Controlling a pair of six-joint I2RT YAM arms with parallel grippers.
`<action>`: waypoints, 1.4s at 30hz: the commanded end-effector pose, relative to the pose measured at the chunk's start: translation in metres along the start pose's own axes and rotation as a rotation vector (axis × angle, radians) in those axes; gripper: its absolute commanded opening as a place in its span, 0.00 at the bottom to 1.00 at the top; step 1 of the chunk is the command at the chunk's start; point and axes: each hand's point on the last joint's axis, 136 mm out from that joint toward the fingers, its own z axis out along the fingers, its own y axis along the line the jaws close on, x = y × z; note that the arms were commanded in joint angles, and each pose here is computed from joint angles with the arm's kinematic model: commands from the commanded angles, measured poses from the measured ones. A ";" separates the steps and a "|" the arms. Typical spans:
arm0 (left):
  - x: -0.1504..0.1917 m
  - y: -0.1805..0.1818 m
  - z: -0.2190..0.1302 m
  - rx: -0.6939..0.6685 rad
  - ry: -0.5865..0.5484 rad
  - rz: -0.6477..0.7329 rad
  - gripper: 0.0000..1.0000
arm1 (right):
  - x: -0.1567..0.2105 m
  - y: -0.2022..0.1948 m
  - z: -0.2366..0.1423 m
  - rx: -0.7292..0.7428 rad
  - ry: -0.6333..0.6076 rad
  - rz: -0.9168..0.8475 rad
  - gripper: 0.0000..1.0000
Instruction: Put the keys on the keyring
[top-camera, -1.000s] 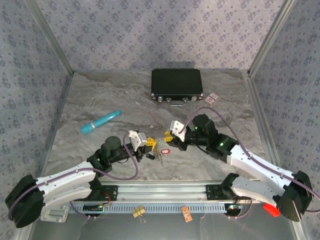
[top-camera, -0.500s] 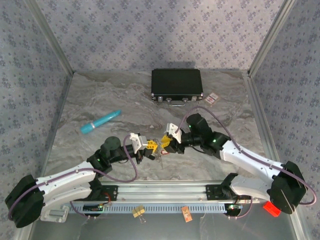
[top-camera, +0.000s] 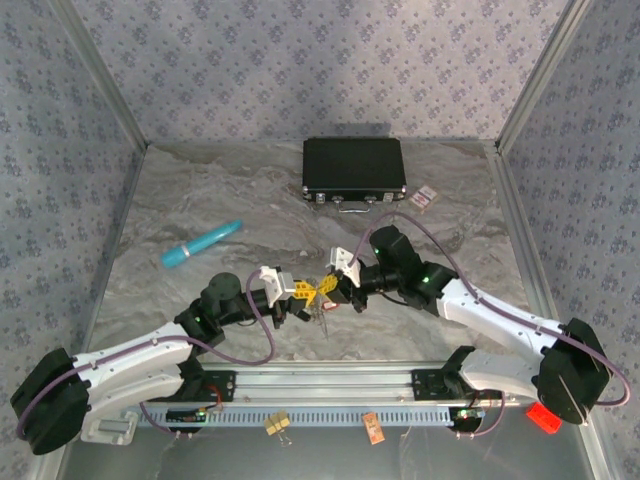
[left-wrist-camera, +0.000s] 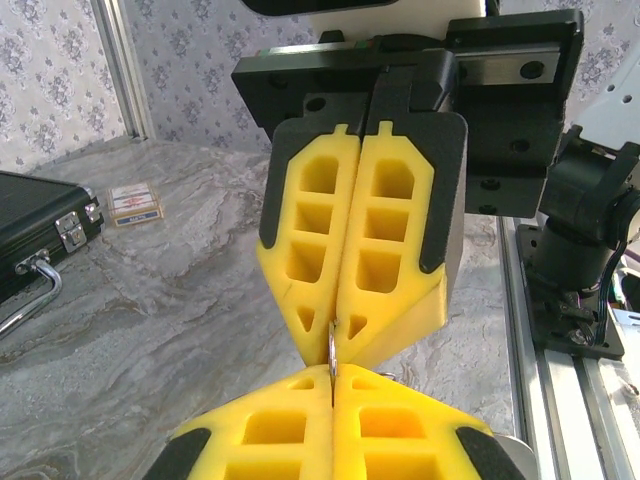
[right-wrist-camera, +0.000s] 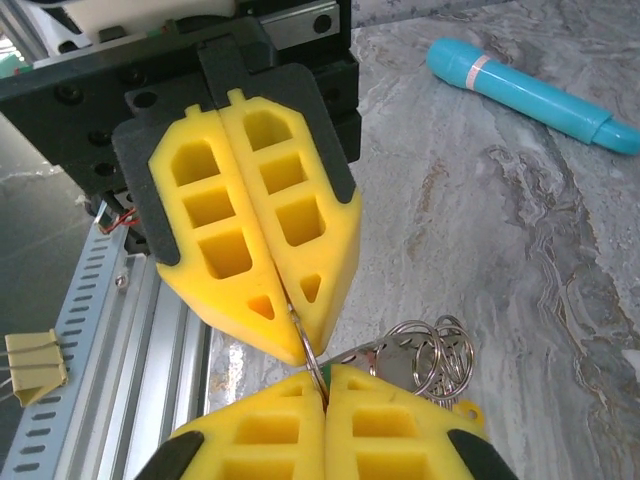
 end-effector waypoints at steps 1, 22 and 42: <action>-0.020 -0.005 0.000 0.031 -0.070 0.032 0.00 | -0.021 0.010 -0.003 -0.055 -0.049 -0.037 0.00; -0.009 0.009 0.003 -0.039 0.107 0.039 0.23 | -0.008 -0.009 -0.013 0.149 0.348 -0.259 0.00; -0.017 0.003 0.002 -0.010 0.041 0.057 0.00 | -0.032 0.003 -0.018 0.073 0.098 -0.165 0.22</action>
